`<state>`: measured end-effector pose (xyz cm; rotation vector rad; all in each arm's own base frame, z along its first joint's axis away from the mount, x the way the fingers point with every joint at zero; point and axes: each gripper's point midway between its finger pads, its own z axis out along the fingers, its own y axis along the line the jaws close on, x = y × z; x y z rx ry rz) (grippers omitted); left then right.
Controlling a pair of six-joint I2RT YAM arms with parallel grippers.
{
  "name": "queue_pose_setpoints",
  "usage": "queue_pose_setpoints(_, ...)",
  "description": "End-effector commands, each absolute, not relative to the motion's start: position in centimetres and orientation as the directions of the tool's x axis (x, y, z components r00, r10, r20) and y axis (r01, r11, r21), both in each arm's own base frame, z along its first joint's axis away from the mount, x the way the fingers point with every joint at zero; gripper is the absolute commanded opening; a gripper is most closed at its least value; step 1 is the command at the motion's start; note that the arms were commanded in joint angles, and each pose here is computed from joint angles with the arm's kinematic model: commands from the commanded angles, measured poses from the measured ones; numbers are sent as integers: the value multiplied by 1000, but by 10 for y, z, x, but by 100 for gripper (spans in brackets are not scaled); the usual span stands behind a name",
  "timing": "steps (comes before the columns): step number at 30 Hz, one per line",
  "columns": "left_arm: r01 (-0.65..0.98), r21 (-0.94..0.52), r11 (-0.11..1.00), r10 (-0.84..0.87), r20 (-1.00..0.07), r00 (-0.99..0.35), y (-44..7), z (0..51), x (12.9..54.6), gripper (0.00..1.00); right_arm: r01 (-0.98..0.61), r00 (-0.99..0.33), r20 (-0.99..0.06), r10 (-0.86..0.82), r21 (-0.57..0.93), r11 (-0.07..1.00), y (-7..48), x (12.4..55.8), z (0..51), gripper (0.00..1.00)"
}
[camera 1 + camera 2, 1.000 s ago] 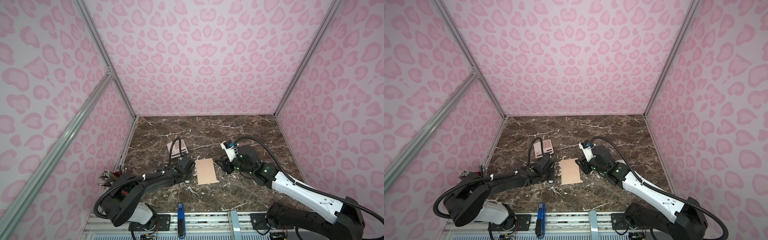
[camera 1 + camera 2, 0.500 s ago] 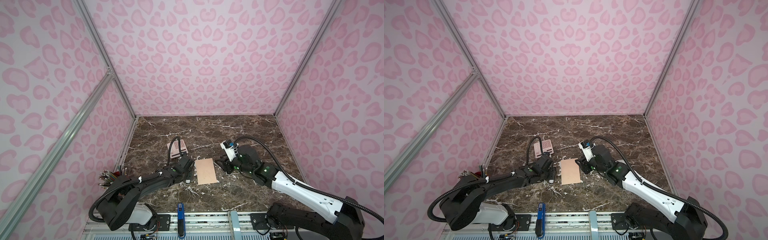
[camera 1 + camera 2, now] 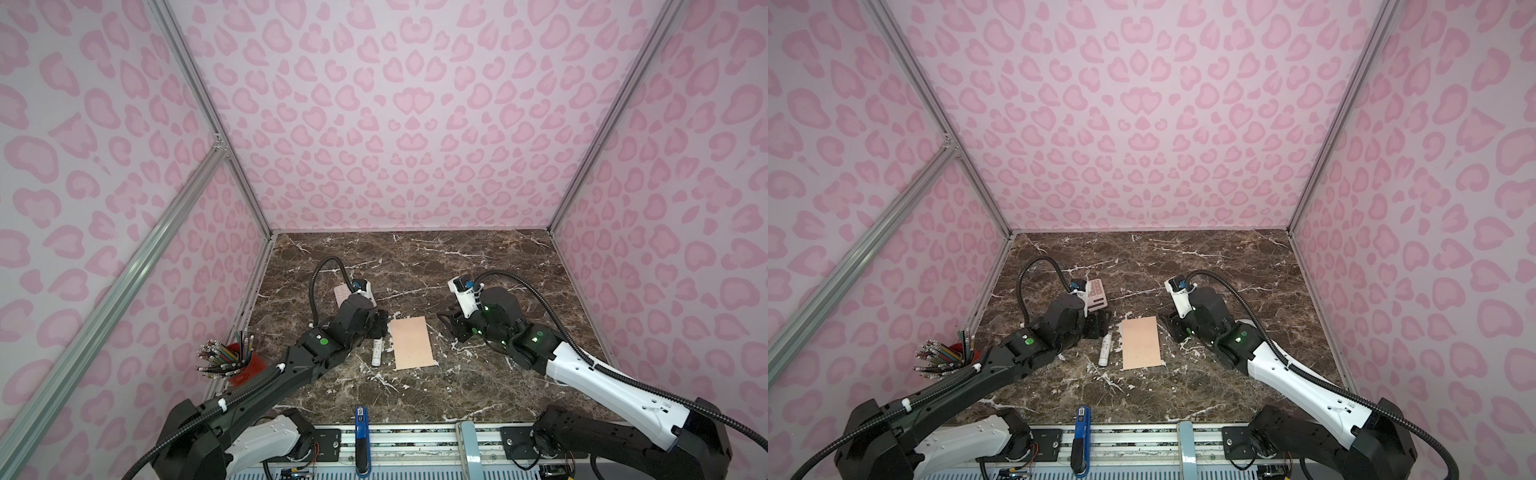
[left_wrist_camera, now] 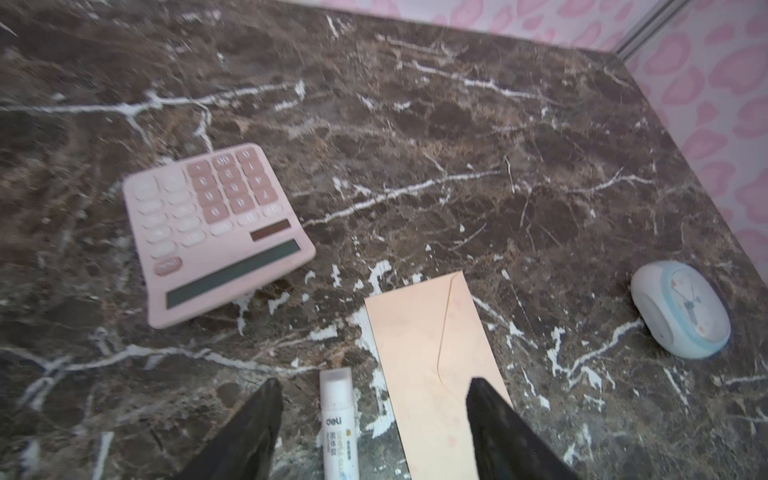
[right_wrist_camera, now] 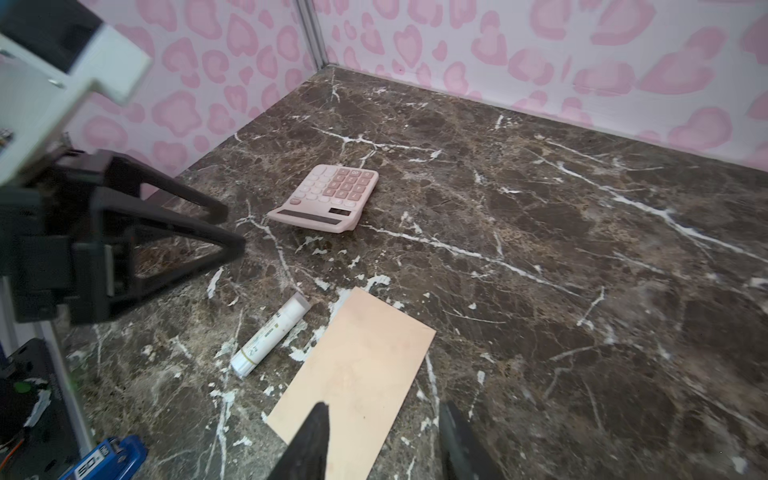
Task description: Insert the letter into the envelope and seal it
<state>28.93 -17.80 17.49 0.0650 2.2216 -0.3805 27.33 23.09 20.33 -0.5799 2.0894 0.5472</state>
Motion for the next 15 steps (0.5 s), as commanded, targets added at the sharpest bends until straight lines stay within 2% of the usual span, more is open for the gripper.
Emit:
queue_pose_setpoints(1,120,-179,977,-92,-850,-519,-147,200,307,74,-518,-484,-862,-149,144,843,214,295,207,45)
queue_pose_setpoints(6,3,-145,989,-136,-932,-337,-101,230,335,76,-300,-459,-888,-31,123,946,157,334,202,47)
queue_pose_setpoints(9,-103,-103,989,-122,-971,-203,-74,243,345,76,-115,-384,-922,36,87,989,108,355,201,50)
queue_pose_setpoints(15,-324,-143,935,-171,-983,-60,-11,233,339,79,220,-202,-979,4,-41,975,16,363,196,55)
